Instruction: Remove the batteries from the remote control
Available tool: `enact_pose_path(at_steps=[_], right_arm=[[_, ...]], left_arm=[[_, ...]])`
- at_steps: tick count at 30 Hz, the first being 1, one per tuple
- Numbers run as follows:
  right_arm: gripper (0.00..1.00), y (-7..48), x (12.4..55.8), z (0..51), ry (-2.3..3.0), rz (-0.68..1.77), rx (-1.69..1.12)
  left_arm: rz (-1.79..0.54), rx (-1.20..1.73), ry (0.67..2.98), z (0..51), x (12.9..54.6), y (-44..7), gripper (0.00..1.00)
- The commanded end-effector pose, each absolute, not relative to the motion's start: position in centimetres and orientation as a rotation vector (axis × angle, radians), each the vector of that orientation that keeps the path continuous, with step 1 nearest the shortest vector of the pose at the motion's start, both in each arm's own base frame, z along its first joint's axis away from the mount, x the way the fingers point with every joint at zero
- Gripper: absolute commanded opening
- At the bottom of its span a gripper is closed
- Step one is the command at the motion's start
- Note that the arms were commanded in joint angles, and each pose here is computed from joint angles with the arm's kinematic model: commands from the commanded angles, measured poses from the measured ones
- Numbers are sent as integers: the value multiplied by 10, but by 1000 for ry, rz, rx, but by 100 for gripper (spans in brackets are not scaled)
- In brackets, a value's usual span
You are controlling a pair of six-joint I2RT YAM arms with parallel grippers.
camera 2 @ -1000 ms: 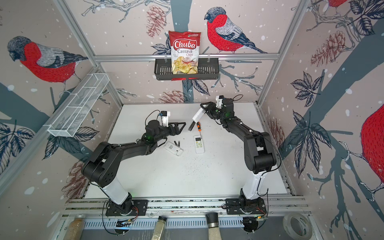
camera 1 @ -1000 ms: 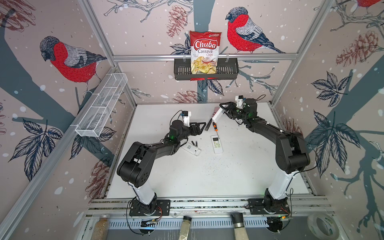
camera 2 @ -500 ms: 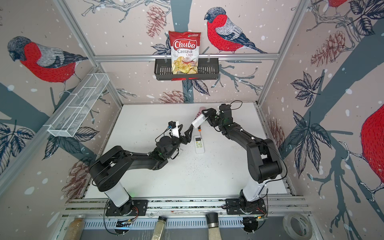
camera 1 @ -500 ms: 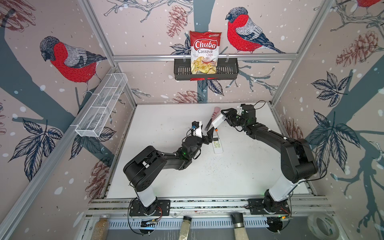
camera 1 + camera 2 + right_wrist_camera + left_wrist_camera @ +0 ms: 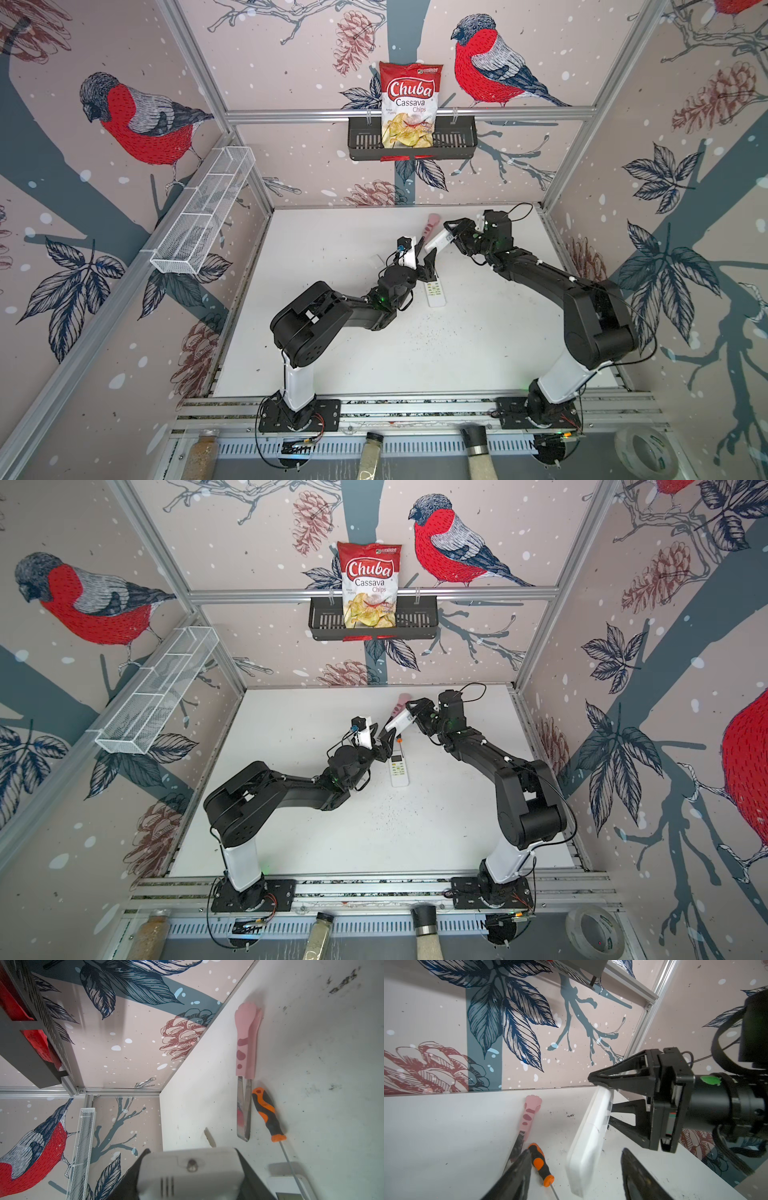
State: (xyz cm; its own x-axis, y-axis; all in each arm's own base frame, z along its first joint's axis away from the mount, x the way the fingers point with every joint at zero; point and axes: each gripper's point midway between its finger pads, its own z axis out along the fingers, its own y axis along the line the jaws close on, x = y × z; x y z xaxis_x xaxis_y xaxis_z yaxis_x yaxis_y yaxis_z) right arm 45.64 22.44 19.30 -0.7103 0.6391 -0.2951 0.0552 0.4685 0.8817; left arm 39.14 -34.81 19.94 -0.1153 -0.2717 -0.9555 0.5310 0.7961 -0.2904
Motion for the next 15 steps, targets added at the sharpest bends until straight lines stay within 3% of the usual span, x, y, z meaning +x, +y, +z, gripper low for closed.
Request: enact_pose_path(at_steps=[1, 11, 15], right_arm=[[28, 228, 461, 202, 2074, 1257, 545], [27, 229, 460, 198, 2073, 1283, 535], [26, 229, 459, 200, 2070, 1289, 533]], left_arm=[[-746, 238, 1526, 202, 391, -360, 62], [-743, 234, 1553, 190, 402, -370, 34], [-740, 224, 1538, 190, 403, -369, 29]])
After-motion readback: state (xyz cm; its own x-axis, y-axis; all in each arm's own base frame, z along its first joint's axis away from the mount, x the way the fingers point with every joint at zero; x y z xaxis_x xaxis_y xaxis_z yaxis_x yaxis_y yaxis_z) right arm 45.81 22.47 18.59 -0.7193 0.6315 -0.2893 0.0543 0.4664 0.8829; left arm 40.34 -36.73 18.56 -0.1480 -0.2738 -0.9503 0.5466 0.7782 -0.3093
